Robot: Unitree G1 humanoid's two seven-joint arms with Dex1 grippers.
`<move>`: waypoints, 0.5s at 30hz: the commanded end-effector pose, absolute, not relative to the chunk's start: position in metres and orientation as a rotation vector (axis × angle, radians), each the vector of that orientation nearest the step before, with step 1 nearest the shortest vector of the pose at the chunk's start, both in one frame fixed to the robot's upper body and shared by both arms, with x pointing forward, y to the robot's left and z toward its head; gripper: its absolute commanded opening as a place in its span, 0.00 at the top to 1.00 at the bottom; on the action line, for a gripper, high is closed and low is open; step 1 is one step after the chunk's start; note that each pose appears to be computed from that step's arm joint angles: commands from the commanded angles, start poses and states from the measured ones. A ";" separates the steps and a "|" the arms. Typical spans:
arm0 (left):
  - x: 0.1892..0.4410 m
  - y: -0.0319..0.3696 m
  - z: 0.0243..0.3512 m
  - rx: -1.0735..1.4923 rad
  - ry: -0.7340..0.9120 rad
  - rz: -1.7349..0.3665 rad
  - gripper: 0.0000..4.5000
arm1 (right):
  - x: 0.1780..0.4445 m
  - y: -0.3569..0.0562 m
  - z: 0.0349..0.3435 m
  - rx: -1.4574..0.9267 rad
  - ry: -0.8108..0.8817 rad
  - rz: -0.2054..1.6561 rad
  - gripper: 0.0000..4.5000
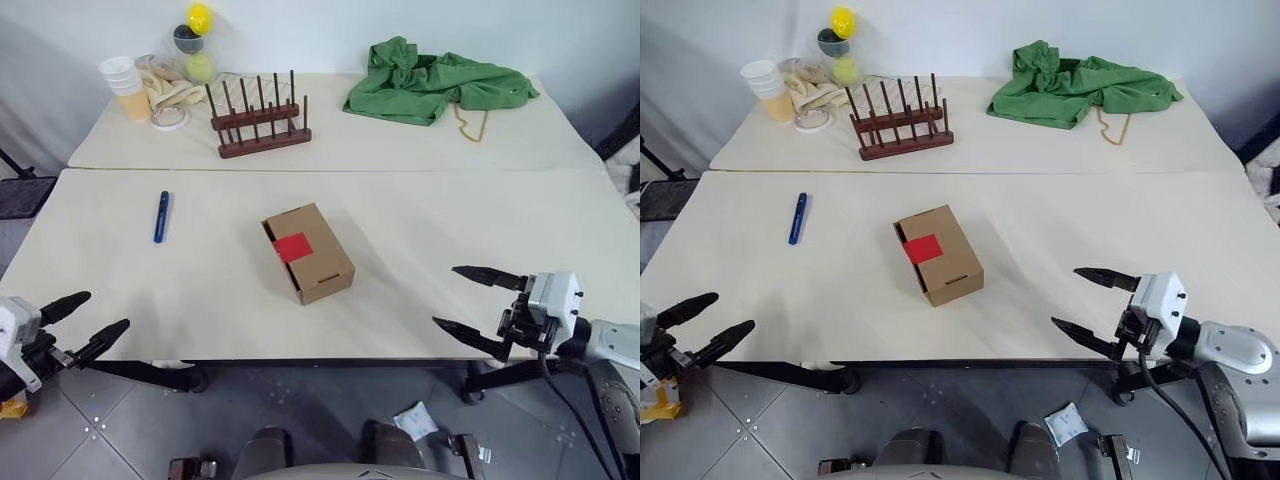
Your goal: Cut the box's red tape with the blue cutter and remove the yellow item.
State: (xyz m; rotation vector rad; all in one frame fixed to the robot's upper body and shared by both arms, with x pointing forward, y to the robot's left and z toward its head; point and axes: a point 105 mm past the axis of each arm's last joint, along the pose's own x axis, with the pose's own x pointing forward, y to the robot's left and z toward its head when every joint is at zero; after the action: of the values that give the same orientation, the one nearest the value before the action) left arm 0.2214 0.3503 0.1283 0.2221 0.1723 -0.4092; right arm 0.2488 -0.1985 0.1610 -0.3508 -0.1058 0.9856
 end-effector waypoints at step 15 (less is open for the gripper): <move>0.235 0.338 0.138 0.161 0.186 -0.517 0.27 | 0.236 -0.177 0.172 -0.349 -0.116 1.058 0.28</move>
State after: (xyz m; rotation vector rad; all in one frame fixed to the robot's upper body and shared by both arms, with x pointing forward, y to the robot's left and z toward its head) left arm 0.2327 0.3345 0.1277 0.1253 0.2139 -0.5270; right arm 0.2411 -0.1811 0.1670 -0.3247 -0.1011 1.0315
